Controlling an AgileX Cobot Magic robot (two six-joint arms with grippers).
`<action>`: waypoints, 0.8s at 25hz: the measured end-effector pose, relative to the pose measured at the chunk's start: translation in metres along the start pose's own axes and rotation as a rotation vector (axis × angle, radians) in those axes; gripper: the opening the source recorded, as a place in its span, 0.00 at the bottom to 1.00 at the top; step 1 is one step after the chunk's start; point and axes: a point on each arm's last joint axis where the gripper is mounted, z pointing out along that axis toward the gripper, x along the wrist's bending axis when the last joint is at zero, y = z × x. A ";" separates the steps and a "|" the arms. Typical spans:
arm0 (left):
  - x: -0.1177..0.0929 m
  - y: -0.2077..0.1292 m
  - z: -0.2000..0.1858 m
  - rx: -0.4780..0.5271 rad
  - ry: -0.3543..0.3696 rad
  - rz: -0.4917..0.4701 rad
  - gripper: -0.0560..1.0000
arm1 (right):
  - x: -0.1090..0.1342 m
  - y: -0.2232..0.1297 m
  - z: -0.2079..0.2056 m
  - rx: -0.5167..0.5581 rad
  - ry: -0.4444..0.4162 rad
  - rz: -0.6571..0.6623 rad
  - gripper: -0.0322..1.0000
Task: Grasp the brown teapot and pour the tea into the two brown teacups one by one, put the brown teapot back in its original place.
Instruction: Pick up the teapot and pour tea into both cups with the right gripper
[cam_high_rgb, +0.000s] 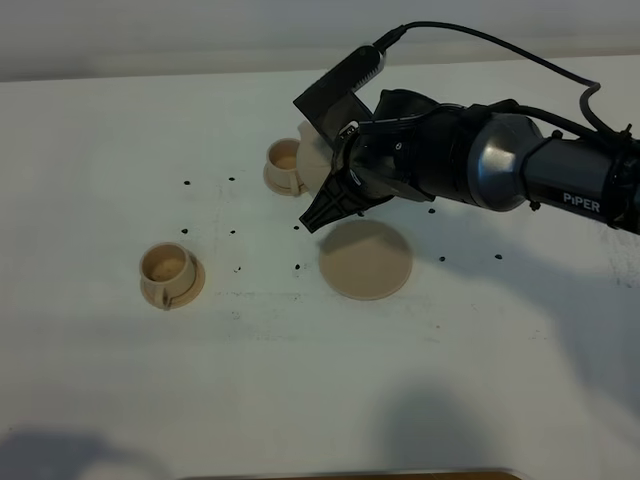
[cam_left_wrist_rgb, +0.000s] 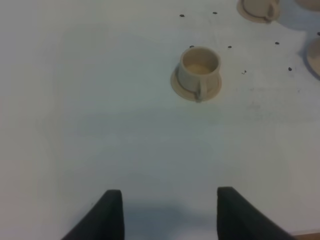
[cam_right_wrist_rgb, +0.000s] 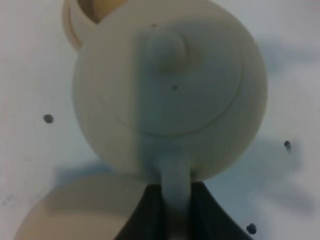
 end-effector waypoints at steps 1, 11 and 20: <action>0.000 0.000 0.000 0.000 0.000 0.000 0.52 | 0.000 0.001 0.001 -0.003 -0.003 -0.009 0.11; 0.000 0.000 0.000 0.000 0.000 -0.002 0.52 | 0.002 -0.003 0.012 0.013 -0.028 -0.086 0.11; 0.000 0.000 0.000 0.000 0.000 -0.002 0.52 | 0.000 -0.003 0.014 0.012 -0.058 -0.153 0.11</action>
